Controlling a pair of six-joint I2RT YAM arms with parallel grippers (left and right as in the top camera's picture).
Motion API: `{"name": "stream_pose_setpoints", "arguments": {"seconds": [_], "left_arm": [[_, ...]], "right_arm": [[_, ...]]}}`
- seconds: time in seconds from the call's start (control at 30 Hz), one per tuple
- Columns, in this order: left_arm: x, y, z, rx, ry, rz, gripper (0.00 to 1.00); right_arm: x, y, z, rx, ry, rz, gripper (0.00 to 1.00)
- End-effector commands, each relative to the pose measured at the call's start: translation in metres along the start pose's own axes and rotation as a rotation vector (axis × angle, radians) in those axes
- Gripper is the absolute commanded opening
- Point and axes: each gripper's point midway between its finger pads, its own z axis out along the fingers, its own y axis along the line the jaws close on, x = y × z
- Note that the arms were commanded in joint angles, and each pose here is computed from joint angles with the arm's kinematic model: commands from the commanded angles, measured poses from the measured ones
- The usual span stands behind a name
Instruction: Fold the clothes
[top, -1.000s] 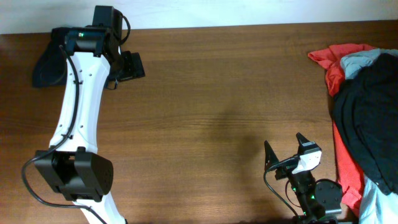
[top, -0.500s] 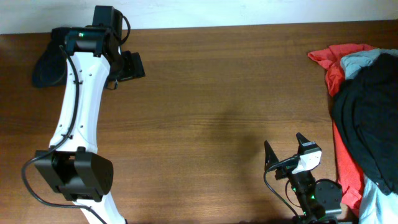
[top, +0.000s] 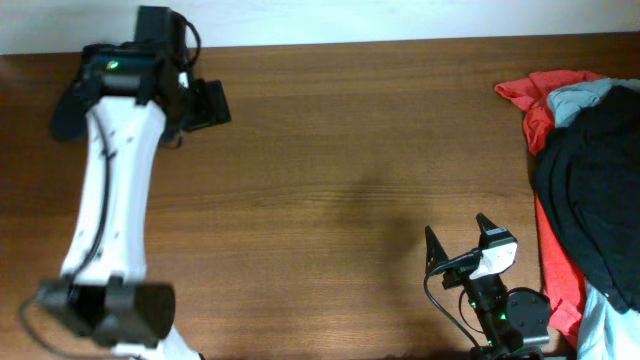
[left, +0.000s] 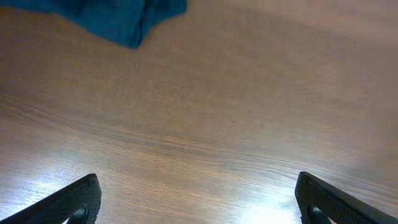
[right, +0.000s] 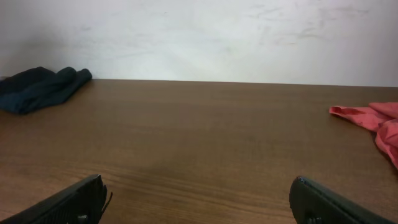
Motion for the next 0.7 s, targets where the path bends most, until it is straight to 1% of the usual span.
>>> {"name": "stream_pose_setpoints", "arguments": {"seconds": [0.0, 0.1, 0.23, 0.3, 0.43, 0.53, 0.67], "left_arm": [[0.000, 0.002, -0.066, 0.076, -0.141, -0.022, 0.99], [0.005, 0.004, -0.096, 0.103, -0.208, -0.023, 0.99], [0.012, 0.007, -0.118, 0.127, -0.263, -0.023, 0.99], [0.018, 0.009, -0.122, 0.134, -0.281, -0.025, 0.99], [0.028, 0.013, -0.114, 0.149, -0.329, -0.028, 0.99], [0.035, 0.014, -0.099, 0.166, -0.382, -0.033, 0.99], [0.052, 0.018, -0.071, 0.185, -0.435, -0.038, 0.99]], "right_arm": [[0.002, -0.003, 0.000, 0.016, 0.000, 0.006, 0.99], [0.002, -0.003, 0.000, 0.016, 0.000, 0.006, 0.99], [0.002, -0.003, 0.000, 0.016, 0.000, 0.006, 0.99], [0.002, -0.003, 0.000, 0.016, 0.000, 0.006, 0.99], [0.002, -0.003, 0.000, 0.016, 0.000, 0.006, 0.99], [0.002, -0.003, 0.000, 0.016, 0.000, 0.006, 0.99], [0.002, -0.003, 0.000, 0.016, 0.000, 0.006, 0.99]]}}
